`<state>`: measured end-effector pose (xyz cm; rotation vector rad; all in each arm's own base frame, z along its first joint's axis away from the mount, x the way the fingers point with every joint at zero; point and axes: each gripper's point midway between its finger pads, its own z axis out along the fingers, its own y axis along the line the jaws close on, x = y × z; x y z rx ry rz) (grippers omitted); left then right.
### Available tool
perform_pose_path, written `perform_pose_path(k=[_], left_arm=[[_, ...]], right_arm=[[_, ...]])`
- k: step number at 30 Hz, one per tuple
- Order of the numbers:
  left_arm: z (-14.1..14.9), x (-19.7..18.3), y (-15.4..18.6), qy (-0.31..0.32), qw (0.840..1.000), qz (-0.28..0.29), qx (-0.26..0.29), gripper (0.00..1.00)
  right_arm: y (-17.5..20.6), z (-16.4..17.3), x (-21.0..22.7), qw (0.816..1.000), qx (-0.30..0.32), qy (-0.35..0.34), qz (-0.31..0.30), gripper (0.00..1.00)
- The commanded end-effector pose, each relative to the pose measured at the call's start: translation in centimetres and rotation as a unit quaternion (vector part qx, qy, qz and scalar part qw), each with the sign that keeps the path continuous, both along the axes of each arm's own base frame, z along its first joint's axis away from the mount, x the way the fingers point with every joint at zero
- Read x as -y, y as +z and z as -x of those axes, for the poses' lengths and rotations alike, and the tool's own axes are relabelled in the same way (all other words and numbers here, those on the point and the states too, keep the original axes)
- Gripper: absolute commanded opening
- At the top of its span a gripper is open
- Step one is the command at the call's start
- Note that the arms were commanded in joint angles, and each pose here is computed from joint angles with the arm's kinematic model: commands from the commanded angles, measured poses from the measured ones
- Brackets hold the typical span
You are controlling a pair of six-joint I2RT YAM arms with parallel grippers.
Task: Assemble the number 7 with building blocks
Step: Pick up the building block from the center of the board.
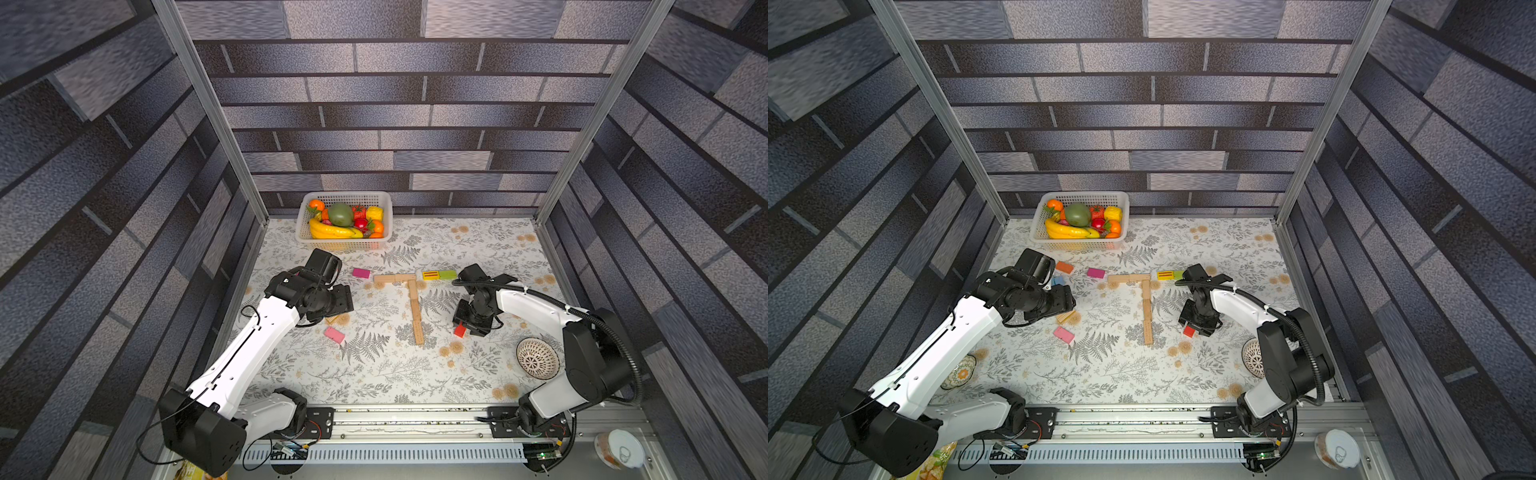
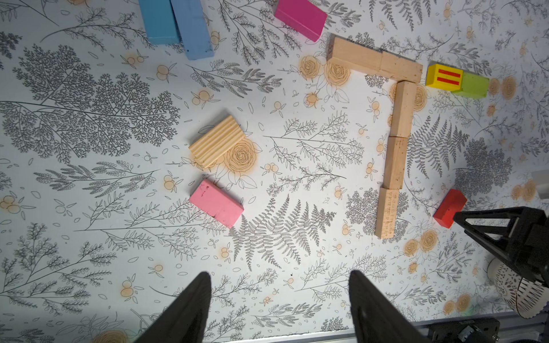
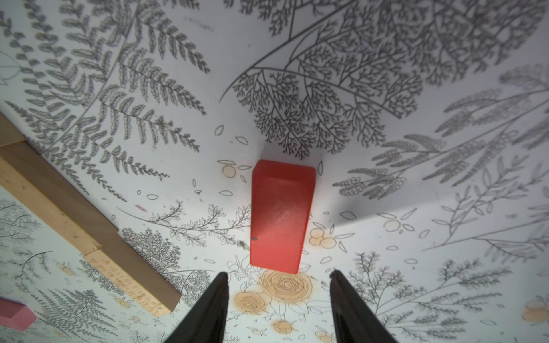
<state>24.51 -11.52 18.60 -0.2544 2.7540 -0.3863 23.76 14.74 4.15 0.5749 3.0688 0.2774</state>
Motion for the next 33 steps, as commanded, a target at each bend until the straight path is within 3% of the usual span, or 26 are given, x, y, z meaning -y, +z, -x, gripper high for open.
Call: perform_pose_path(k=[1, 7, 15, 22, 33], left_arm=[[0.5, -0.2, 0.1, -0.001, 1.000, 0.008, -0.004, 0.75], [0.7, -0.3, -0.3, -0.002, 1.000, 0.012, -0.011, 0.75], [1.1, -0.3, -0.9, 0.000, 1.000, 0.021, -0.017, 0.75], [1.9, -1.2, -1.5, 0.014, 0.999, 0.027, -0.021, 0.75], [3.0, -2.1, -2.1, 0.024, 0.999, 0.030, -0.034, 0.75]], right_arm=[[-1.2, -0.1, 0.2, 1.000, 0.004, -0.010, 0.020, 0.55], [-2.2, -0.1, 0.7, 0.999, 0.006, -0.007, 0.035, 0.48], [-2.9, -1.5, -0.3, 0.996, 0.003, 0.077, 0.036, 0.34], [0.1, -5.9, 0.1, 0.986, 0.034, 0.158, 0.036, 0.32], [-0.2, -8.9, 0.7, 0.970, -0.029, 0.237, 0.045, 0.31]])
